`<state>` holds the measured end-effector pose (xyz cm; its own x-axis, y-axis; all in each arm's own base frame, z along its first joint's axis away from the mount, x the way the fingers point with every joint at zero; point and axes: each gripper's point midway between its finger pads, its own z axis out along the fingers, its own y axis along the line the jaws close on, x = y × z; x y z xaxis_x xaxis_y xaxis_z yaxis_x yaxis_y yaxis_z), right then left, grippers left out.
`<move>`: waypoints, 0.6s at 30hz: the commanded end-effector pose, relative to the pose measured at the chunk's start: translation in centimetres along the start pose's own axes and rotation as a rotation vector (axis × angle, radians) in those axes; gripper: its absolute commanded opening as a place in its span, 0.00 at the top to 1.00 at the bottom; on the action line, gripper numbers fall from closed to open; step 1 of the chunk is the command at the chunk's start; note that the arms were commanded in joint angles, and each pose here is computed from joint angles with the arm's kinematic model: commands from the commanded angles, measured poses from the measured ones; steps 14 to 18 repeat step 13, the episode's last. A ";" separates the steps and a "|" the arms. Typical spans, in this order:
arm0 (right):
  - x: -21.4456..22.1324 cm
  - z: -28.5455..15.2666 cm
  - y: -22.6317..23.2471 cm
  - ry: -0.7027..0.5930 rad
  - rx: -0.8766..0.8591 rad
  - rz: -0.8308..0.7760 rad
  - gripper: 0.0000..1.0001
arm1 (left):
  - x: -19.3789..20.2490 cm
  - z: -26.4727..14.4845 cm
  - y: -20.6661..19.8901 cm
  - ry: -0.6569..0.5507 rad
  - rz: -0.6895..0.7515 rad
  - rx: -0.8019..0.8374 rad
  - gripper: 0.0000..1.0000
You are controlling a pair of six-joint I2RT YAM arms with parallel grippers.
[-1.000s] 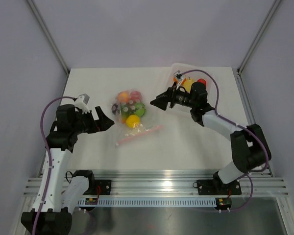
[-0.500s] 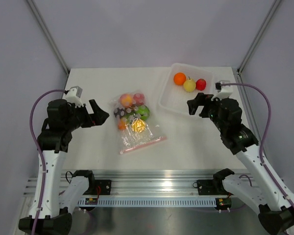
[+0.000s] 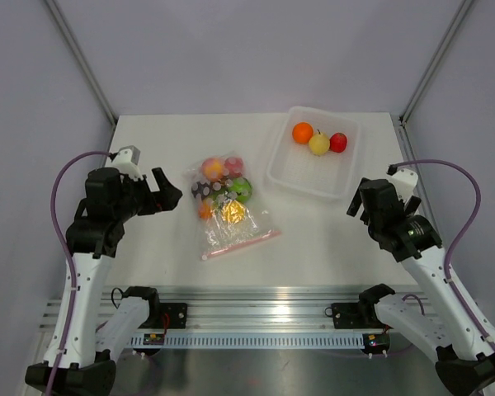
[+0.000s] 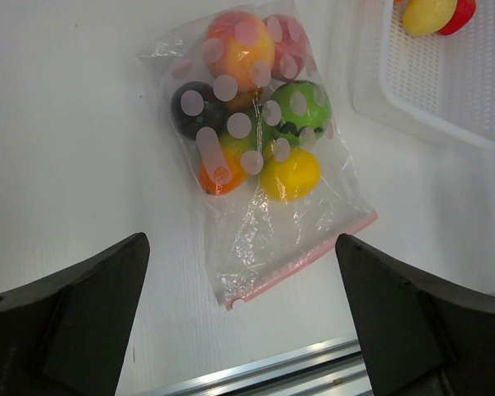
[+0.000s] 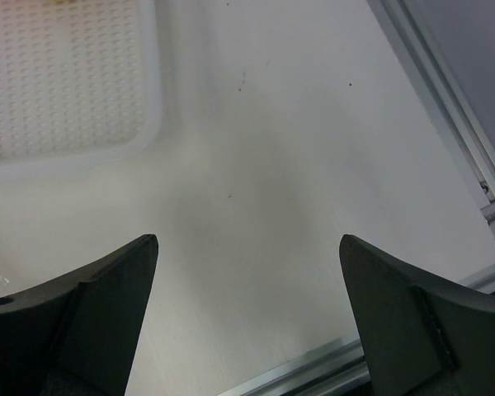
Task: Place the food in the zip-top bag and seal the zipper
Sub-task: Reset both arms
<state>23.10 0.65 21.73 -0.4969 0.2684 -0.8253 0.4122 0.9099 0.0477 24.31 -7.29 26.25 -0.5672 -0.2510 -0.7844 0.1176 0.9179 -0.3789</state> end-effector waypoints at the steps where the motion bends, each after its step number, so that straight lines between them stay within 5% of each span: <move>1: -0.5 -0.3 -1.7 -0.033 0.093 0.050 0.01 | -1.2 0.2 0.4 -0.050 0.016 -0.027 0.01; 18: -1.0 0.5 -0.7 -0.056 0.091 0.120 0.00 | -1.7 0.5 0.0 -0.057 0.024 -0.005 0.01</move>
